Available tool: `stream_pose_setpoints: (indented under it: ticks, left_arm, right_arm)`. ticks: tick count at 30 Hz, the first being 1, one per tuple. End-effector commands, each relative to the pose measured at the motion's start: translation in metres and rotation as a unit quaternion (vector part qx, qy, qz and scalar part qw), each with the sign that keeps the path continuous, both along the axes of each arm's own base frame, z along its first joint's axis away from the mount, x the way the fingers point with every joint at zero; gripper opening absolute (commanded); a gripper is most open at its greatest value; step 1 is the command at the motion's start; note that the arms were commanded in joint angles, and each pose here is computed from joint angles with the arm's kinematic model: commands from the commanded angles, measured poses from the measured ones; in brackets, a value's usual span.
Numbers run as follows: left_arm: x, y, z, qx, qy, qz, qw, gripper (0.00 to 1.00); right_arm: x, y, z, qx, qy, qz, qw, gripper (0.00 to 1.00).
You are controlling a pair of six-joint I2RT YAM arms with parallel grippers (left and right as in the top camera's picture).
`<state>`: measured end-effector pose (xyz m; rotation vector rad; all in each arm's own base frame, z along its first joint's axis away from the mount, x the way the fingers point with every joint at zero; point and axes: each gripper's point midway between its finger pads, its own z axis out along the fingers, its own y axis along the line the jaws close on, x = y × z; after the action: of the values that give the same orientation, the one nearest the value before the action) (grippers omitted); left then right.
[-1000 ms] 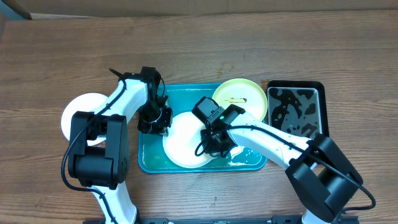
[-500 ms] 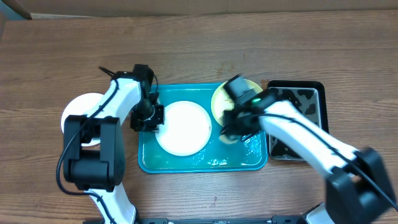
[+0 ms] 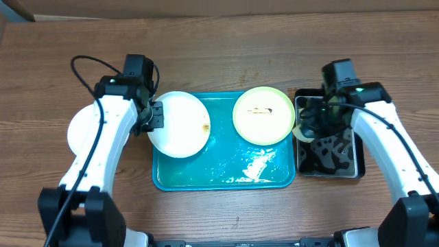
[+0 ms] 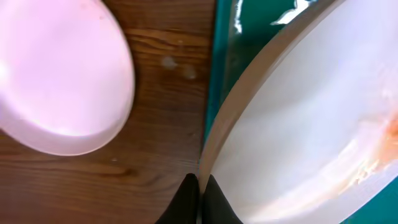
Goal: Clean dirty plates on tray and stack at the side
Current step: 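Lift the white plate with left gripper, move sponge over basin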
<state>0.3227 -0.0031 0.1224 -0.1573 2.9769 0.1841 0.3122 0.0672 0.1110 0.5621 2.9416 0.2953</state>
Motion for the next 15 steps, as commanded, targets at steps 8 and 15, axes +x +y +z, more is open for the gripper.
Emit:
stream_pose_setpoints:
  ticks: [8,15]
  left_arm:
    - [-0.007,0.006,0.016,0.068,-0.006,-0.002,0.998,0.04]
    - [-0.002,0.011,0.027,0.134,-0.027,-0.002,0.991,0.04]
  right_arm:
    - [0.006,-0.005,0.009,-0.003,-0.018,0.011,1.000,0.04]
    - [0.009,-0.023,0.008,-0.054,-0.025,0.002,0.998,0.04]
